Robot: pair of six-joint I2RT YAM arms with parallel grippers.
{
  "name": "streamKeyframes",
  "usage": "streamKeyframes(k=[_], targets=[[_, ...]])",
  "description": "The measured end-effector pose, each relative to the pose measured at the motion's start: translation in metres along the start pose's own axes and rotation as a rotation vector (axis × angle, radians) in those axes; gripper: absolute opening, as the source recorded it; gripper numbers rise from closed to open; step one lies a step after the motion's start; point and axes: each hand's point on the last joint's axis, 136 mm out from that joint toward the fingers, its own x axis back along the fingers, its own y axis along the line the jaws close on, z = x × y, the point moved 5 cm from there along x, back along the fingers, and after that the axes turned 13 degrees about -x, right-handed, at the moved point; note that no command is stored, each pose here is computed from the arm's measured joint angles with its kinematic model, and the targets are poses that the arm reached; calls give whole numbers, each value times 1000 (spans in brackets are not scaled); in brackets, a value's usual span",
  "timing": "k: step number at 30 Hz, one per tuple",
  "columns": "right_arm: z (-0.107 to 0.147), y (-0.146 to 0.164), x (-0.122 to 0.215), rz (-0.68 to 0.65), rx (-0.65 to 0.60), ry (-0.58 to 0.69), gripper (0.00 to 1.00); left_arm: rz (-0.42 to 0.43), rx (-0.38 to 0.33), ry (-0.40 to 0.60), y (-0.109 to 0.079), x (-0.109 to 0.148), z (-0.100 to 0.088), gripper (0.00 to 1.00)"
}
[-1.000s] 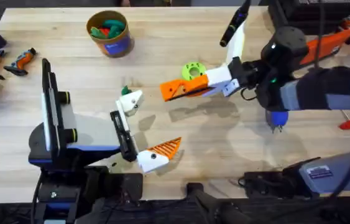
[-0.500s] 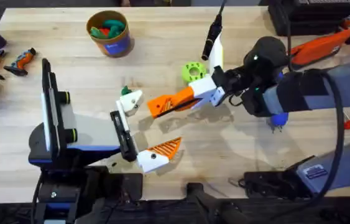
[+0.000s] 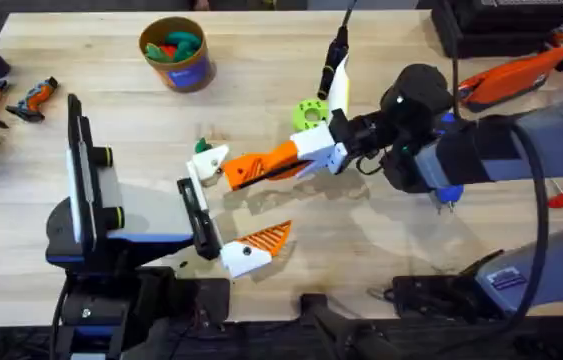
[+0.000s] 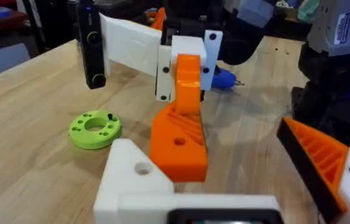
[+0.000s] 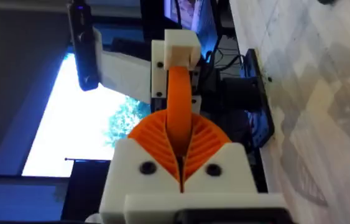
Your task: Pick up the gripper from the table and insert it into the empty holder that is missing its gripper. Then pick up a screw, insert it into the mounting hole, and use the screwdriver to tighten it. Finally, clean up the table by picking up the vegetable and placing it into the bucket.
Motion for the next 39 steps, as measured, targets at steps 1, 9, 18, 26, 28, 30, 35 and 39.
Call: streamKeyframes(k=[1, 9, 18, 26, 28, 30, 35, 39], targets=[[-1, 0, 0, -1, 0, -5, 12, 0, 0, 0, 0, 0, 0, 986], [-3, -2, -5, -4, -9, -26, 12, 0, 0, 0, 0, 0, 0, 985], [-3, -3, -11, -4, -13, -26, 12, -6, 8, 1, 1, 0, 0, 985], [-7, 0, -15, -7, -13, -38, 12, -5, 7, 1, 1, 0, 0, 986], [-8, 0, -16, -7, -13, -41, 12, -6, 7, 1, 1, 0, 0, 986], [-9, -1, -18, -3, -31, -45, 12, -6, 8, 1, 1, 0, 0, 986], [-13, -1, -22, 0, -44, -48, 12, -6, 15, 1, 1, 0, 0, 986], [-20, 0, -27, 0, -38, -37, 11, -12, 16, 3, 1, 0, 0, 986]])
